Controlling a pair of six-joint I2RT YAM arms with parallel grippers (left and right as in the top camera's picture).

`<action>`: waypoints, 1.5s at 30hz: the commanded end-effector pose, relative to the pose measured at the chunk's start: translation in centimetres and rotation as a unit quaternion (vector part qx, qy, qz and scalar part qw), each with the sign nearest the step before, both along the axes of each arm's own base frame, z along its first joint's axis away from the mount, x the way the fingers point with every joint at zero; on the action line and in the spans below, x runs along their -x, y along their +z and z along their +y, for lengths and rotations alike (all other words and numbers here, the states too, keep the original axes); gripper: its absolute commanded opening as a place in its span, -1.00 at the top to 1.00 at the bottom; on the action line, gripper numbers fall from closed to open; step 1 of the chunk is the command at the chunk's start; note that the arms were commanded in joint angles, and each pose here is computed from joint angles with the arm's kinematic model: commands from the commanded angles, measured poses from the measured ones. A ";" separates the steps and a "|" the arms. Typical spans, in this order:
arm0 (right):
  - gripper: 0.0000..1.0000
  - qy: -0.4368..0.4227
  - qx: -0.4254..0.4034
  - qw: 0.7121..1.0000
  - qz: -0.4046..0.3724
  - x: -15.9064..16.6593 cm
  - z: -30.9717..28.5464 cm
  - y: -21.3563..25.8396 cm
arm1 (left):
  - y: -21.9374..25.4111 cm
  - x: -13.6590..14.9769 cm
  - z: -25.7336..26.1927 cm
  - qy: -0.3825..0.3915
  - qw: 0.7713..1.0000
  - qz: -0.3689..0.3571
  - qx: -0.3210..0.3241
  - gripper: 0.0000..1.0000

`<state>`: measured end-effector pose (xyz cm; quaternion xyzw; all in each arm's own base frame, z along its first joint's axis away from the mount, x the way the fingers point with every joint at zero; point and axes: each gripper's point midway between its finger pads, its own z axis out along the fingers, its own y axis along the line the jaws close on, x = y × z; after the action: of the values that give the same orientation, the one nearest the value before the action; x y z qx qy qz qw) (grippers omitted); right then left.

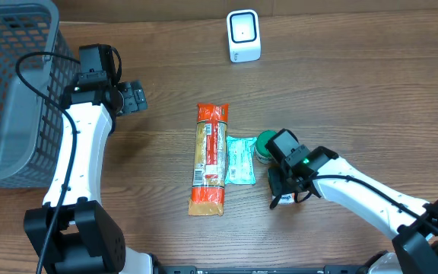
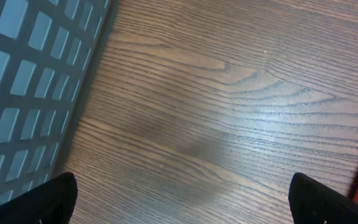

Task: Scan the item barcode
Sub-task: 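Lower the right gripper and grasp the small orange packet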

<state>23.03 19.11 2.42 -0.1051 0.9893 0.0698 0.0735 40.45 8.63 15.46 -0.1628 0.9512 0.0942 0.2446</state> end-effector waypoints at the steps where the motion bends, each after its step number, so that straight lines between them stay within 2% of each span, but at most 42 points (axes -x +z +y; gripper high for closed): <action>1: 0.13 0.003 -0.030 0.999 -0.026 -2.0 2.0 3.9 | 0.6 -0.4 0.1 0.001 1.000 -0.008 -0.003 -1.00; 6: 0.13 0.001 -0.004 1.000 0.001 -1.1 1.1 5.0 | 0.6 -0.4 0.1 0.001 1.000 -0.008 -0.003 -1.00; 16: 0.16 -0.049 0.035 0.995 0.077 3.0 -1.6 1.8 | 0.6 -0.4 0.1 0.001 1.000 -0.008 -0.003 -1.00; 22: 0.43 -0.048 0.016 0.995 0.089 3.7 -1.1 0.8 | 0.6 -0.3 0.0 0.001 1.000 -0.007 -0.003 -0.99; 45: 0.38 -0.070 -0.006 0.993 0.100 4.4 -0.9 -0.8 | 0.6 -0.4 0.0 0.001 1.000 -0.007 -0.003 -1.00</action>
<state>18.92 18.21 1.76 -0.0294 0.9965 0.0750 -0.0228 40.46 8.62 15.46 -0.1628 0.9512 0.0940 0.2446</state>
